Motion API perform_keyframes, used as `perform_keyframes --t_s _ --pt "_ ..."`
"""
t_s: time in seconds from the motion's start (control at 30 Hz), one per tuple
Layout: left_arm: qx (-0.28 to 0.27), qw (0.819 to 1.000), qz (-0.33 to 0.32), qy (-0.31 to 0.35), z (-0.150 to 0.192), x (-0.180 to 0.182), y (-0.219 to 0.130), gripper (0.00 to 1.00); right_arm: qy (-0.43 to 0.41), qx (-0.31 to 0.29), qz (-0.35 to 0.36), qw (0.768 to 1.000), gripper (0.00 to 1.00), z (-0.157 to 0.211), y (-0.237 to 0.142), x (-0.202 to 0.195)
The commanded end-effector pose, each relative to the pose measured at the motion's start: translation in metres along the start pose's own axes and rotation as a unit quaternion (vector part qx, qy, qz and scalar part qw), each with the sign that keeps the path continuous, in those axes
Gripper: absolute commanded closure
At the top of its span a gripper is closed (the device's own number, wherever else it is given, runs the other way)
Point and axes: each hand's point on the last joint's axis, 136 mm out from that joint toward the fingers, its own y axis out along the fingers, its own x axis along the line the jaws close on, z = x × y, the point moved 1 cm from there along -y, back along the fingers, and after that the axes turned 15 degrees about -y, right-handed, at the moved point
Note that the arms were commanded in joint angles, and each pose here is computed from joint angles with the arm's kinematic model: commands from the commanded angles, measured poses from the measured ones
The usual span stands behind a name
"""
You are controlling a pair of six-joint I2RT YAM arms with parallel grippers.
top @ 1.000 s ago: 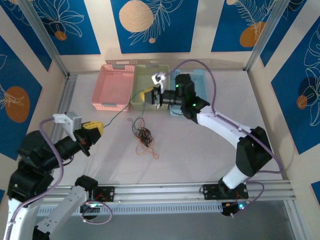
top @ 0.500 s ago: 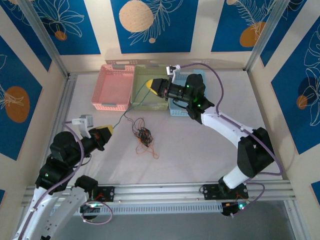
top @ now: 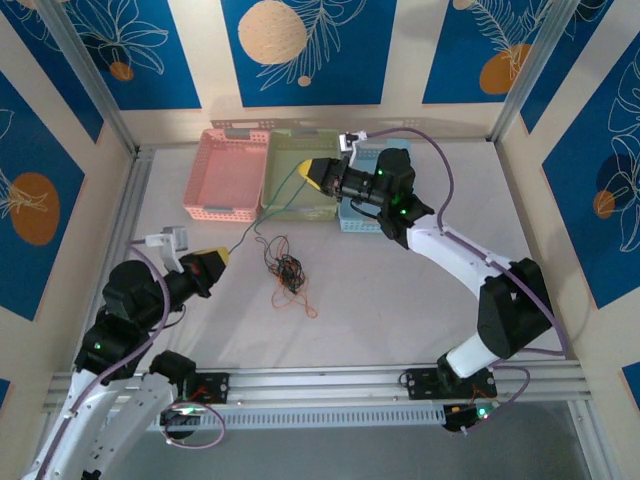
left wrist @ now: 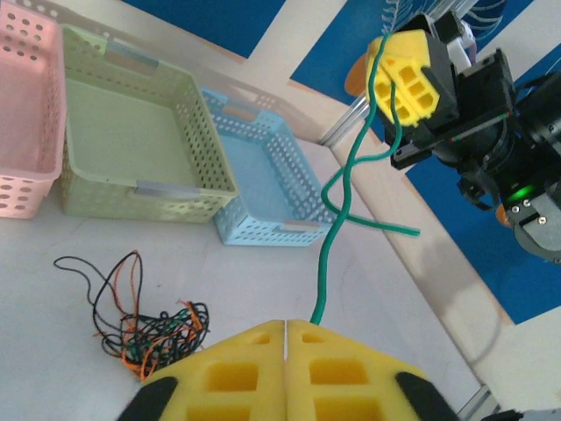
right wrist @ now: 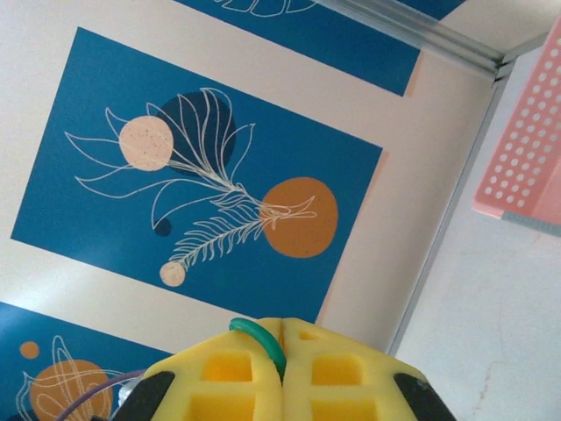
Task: Untangle the cables
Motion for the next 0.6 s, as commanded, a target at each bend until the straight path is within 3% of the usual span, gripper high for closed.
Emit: perform_keyframes --t_s 0.0,0.07,0.23,0.4,0.57 --pt "0.018 1.000 -0.008 -0.014 0.006 0.005 0.003 0.66 -0.099 -0.105 0.030 0.989 1.00 -0.066 -0.031 0.027" --pt "0.015 1.000 -0.011 -0.004 0.001 0.002 0.004 0.47 -0.120 -0.111 0.041 0.986 1.00 -0.074 -0.042 0.032" --pt "-0.003 0.999 -0.046 0.020 -0.009 0.007 -0.001 0.26 -0.174 -0.120 0.104 0.972 1.00 -0.092 -0.075 0.031" --pt "-0.009 0.996 -0.083 0.045 -0.011 0.015 -0.011 0.22 -0.212 -0.116 0.203 0.949 1.00 -0.108 -0.107 0.004" --pt "-0.001 0.993 -0.103 0.056 -0.007 0.023 -0.017 0.22 -0.263 -0.067 0.329 0.905 1.00 -0.121 -0.129 -0.046"
